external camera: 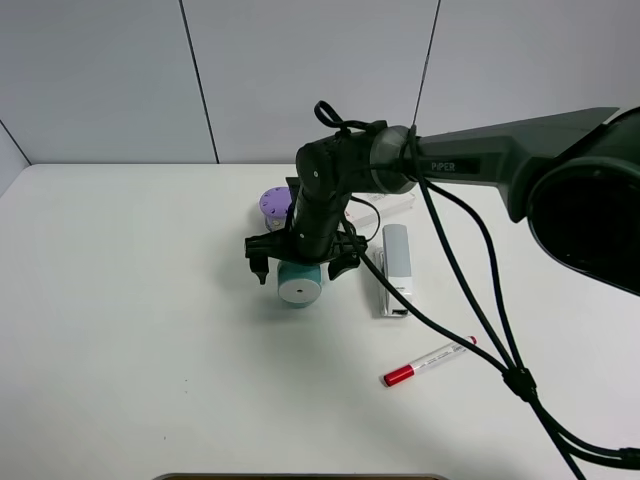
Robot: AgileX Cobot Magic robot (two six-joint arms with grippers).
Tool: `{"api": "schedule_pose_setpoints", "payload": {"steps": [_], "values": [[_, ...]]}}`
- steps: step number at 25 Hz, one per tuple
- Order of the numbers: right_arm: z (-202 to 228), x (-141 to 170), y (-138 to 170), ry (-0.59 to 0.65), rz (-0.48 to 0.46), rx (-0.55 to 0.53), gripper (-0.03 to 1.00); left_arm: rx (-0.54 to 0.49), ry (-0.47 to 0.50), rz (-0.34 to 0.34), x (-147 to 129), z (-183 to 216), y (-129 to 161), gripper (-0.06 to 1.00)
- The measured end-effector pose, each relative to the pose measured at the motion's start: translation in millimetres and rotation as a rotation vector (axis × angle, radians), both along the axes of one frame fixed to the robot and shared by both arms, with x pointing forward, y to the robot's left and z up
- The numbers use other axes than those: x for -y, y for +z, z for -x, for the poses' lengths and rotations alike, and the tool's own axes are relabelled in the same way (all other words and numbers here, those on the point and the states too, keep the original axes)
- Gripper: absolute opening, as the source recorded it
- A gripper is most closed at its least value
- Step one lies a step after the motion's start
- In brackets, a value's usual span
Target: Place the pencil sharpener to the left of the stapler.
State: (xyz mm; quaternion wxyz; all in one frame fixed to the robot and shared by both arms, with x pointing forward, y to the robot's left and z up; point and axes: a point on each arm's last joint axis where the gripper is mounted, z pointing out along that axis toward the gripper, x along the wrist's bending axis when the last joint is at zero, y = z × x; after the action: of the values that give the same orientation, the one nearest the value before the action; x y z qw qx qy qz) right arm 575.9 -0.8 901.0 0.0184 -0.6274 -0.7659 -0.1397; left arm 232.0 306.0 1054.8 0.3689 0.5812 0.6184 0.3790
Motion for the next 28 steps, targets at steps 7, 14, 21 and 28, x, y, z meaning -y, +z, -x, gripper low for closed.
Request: {"api": "schedule_pose_setpoints", "payload": {"steps": [7, 14, 21, 28], "values": [[4.7, 5.2, 38.6, 0.012, -0.011, 0.036, 0.99, 0.0, 0.0, 0.0, 0.0, 0.0, 0.0, 0.95], [10.6, 14.7, 86.3, 0.028, -0.025, 0.121, 0.99, 0.0, 0.0, 0.0, 0.0, 0.0, 0.0, 0.95], [14.9, 30.5, 130.4, 0.049, -0.013, 0.242, 0.99, 0.0, 0.0, 0.0, 0.0, 0.0, 0.0, 0.95], [7.8, 76.2, 167.7, 0.054, 0.038, 0.294, 0.99, 0.0, 0.0, 0.0, 0.0, 0.0, 0.0, 0.95]]}}
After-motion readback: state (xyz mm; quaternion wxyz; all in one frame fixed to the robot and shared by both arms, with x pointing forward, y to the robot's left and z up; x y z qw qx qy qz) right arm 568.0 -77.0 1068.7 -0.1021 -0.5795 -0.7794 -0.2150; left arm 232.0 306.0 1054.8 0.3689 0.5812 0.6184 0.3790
